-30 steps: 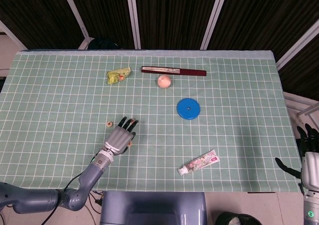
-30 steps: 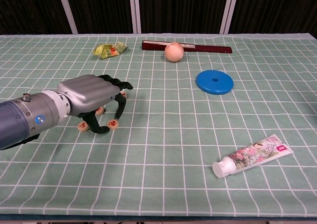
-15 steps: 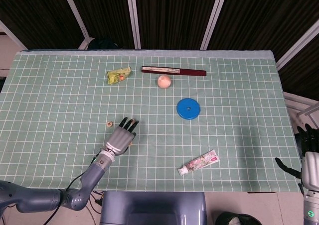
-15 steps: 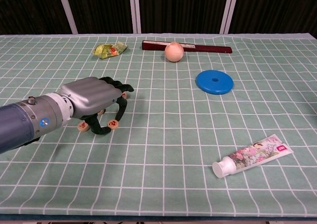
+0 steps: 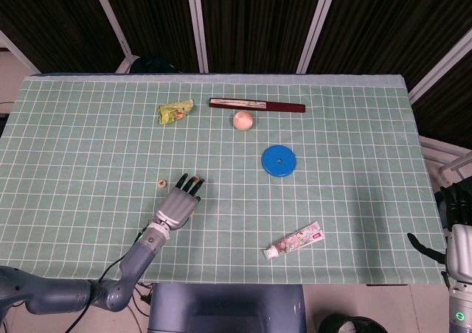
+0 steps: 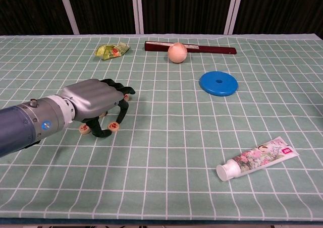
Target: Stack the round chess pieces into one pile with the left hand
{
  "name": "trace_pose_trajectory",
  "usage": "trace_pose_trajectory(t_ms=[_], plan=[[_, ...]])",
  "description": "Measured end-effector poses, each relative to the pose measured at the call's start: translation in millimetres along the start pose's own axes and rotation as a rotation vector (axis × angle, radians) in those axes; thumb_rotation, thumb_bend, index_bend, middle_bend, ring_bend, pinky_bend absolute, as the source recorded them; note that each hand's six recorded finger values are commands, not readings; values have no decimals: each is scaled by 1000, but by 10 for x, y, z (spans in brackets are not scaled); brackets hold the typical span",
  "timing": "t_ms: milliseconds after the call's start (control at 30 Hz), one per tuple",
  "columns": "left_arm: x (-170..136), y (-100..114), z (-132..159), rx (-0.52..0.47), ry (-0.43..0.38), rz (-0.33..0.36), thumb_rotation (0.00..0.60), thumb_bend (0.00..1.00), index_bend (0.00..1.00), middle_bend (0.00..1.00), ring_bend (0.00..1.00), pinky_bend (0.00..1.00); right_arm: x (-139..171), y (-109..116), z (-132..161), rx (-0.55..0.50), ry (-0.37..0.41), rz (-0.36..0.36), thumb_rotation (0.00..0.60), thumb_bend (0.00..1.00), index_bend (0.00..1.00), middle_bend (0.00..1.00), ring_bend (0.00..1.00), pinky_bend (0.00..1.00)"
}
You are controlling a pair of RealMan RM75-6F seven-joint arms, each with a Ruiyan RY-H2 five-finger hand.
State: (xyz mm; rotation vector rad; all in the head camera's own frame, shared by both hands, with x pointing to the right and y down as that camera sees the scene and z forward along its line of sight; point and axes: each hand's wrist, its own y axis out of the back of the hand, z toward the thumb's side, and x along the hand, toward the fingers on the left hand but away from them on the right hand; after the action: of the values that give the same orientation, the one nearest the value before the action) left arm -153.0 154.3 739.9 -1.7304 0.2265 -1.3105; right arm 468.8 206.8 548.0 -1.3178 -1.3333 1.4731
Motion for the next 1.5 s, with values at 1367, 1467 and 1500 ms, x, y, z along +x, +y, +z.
trace_pose_trajectory(t_ms=[1367,1467,1500], plan=[[24,85,-543,8,125,29,600,316,482,0,0,0,5,-20,6,9,1,4,600,233,92,13,0,0],[39,77,-535,14,124,27,600,316,478,0,0,0,4,-22,8,8,2,5,600,233,92,13,0,0],[44,75,-532,14,124,26,600,316,477,0,0,0,4,-22,8,8,2,5,600,233,92,13,0,0]])
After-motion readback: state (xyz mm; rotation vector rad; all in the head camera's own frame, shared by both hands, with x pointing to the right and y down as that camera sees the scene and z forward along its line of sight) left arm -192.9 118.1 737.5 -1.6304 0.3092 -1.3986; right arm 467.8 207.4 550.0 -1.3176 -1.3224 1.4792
